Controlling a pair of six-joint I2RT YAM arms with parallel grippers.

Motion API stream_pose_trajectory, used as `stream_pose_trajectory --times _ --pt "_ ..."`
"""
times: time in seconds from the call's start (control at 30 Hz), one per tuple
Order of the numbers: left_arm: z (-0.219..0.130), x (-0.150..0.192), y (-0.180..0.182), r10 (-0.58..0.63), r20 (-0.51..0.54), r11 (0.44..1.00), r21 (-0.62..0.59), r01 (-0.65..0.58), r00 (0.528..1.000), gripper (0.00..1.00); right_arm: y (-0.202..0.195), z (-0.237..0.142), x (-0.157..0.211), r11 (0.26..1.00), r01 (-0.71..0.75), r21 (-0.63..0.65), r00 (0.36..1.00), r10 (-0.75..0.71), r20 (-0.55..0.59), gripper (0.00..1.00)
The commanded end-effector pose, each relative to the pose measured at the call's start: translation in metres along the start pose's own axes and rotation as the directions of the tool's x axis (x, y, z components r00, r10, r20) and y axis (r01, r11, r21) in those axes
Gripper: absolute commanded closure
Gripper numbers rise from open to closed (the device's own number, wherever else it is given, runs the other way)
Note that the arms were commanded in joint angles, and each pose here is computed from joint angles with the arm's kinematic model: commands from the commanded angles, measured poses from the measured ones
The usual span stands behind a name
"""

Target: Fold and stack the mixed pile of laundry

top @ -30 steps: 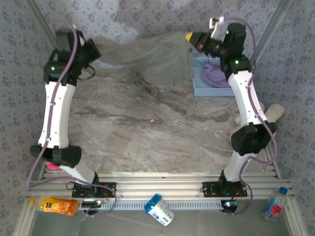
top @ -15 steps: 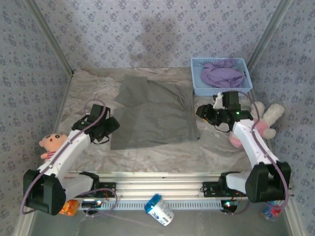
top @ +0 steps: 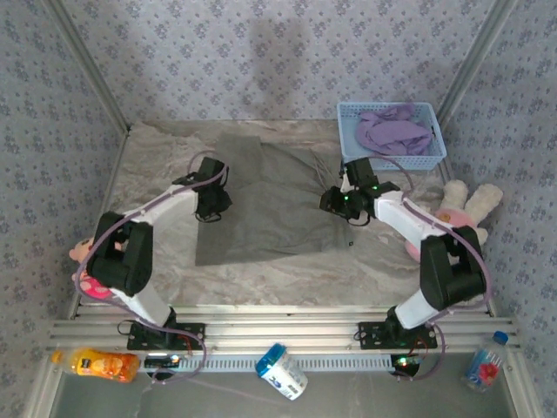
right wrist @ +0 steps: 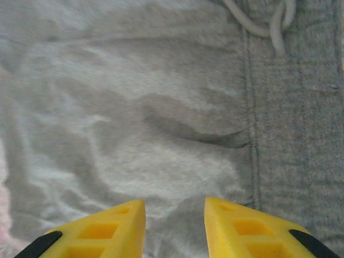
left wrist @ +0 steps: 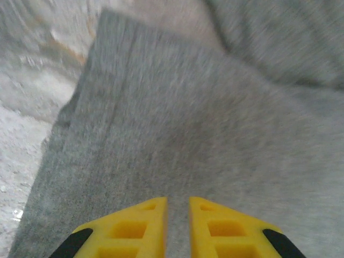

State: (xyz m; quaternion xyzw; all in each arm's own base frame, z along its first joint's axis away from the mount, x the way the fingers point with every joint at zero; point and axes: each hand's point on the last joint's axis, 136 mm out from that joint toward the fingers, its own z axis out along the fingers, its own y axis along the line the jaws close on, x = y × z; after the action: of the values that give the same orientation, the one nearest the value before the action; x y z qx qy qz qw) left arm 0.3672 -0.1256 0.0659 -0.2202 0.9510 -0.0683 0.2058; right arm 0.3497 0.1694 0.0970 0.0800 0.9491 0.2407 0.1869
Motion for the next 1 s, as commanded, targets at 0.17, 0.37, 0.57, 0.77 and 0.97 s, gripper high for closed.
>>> stream_pose_trajectory --times 0.17,0.37,0.57,0.77,0.97 --pt "0.018 0.065 0.074 -0.015 -0.149 0.975 -0.222 -0.018 0.989 0.83 -0.056 0.026 0.042 0.984 -0.07 0.163 0.991 0.086 -0.098 0.64" --pt "0.005 0.116 0.107 -0.043 -0.243 0.961 -0.276 -0.026 0.969 0.83 -0.08 0.008 0.086 0.972 -0.065 0.224 0.981 0.104 -0.165 0.63" --pt "-0.038 0.087 0.086 -0.024 -0.156 0.979 -0.202 -0.008 0.987 0.8 -0.048 -0.026 0.072 0.992 -0.044 0.116 0.993 0.056 -0.105 0.62" --pt "-0.057 -0.028 0.028 0.016 0.04 0.996 -0.092 -0.012 0.999 0.53 -0.006 -0.041 -0.014 0.998 0.022 0.065 0.999 -0.025 0.036 0.6" --pt "-0.021 -0.12 -0.016 0.05 0.1 0.997 -0.057 -0.044 0.994 0.35 0.019 -0.023 -0.101 0.993 0.057 0.1 0.985 -0.072 0.155 0.5"
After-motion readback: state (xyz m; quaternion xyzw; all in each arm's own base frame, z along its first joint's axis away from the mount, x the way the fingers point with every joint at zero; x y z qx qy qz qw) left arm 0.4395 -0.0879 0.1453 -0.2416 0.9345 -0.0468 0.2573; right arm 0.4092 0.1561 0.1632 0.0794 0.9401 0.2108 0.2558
